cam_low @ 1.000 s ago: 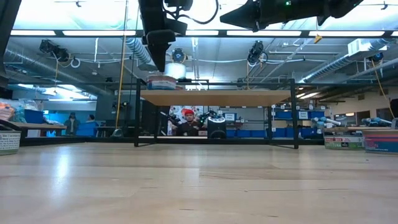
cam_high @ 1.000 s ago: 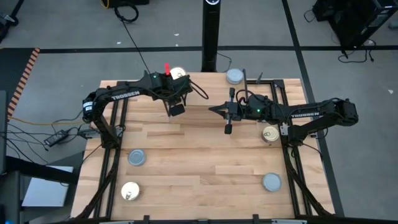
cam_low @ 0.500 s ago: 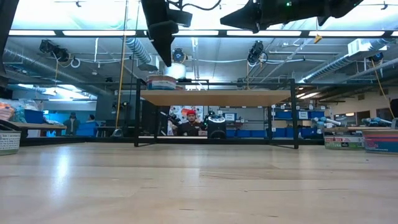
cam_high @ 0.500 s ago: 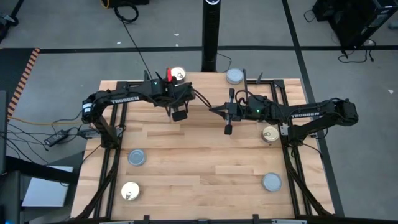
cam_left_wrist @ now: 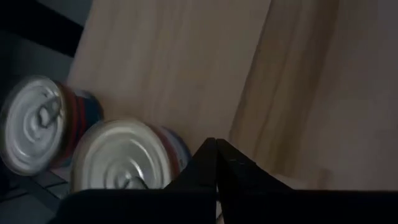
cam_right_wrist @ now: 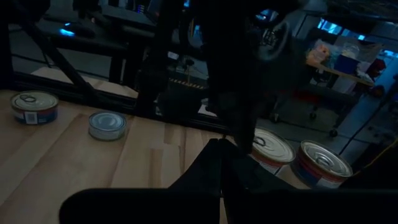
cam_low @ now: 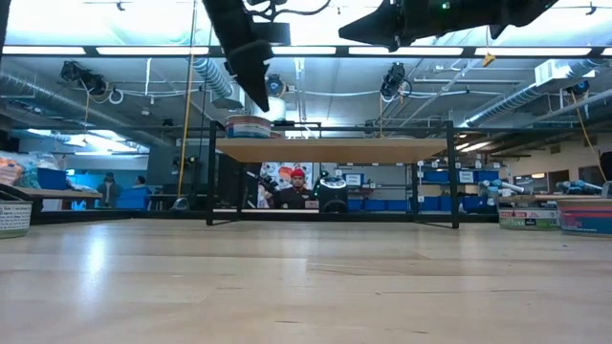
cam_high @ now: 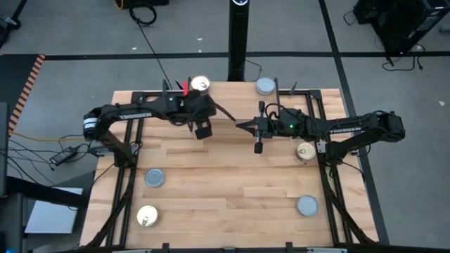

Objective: Stack canned seafood by type on shelf
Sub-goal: Put the bottom right green tuna can on the shelf aligned with the other green tuna can

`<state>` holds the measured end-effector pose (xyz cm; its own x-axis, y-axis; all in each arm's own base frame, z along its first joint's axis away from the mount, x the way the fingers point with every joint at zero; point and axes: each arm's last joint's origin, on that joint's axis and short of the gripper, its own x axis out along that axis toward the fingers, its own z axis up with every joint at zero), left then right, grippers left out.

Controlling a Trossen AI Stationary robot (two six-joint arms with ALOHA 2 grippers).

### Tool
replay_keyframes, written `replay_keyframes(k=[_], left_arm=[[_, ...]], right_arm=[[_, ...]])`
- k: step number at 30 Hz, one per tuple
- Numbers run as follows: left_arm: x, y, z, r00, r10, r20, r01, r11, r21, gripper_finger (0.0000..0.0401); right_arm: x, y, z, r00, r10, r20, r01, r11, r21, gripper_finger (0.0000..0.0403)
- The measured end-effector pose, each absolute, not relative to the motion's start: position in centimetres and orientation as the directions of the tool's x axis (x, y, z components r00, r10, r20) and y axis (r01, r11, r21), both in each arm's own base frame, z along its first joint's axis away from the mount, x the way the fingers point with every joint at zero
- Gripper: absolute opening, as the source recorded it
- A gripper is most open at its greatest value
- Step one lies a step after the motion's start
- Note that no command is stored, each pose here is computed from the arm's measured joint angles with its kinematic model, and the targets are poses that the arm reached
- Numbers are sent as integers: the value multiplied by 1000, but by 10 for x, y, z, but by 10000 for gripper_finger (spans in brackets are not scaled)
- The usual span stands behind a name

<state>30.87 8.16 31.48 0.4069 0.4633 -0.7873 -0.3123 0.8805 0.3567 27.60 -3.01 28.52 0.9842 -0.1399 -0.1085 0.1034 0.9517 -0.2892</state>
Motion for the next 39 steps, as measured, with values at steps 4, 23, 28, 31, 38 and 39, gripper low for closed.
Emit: replay_keyframes(k=[4, 23, 28, 31, 38, 39], left_arm=[[295, 78, 308, 563, 457, -688, -334, 888, 317, 1], [252, 38, 247, 951, 305, -42, -288, 929, 231, 1], [247, 37, 245, 953, 301, 35, -300, 919, 254, 1], [246, 36, 250, 959, 272, 74, -282, 923, 263, 3], [247, 31, 249, 992, 109, 67, -122, 961, 249, 4], [248, 31, 249, 994, 96, 57, -107, 962, 250, 4]], right_arm=[[276, -30, 285, 984, -139, -110, 103, 954, -282, 7], [270, -15, 257, 895, -218, -390, 182, 975, -126, 7], [246, 4, 257, 781, -268, -564, 261, 961, -95, 7], [235, 17, 260, 722, -254, -643, 281, 958, -63, 7], [220, 48, 261, 648, -156, -746, 275, 961, 37, 7], [218, 52, 260, 636, -132, -760, 274, 960, 63, 8]])
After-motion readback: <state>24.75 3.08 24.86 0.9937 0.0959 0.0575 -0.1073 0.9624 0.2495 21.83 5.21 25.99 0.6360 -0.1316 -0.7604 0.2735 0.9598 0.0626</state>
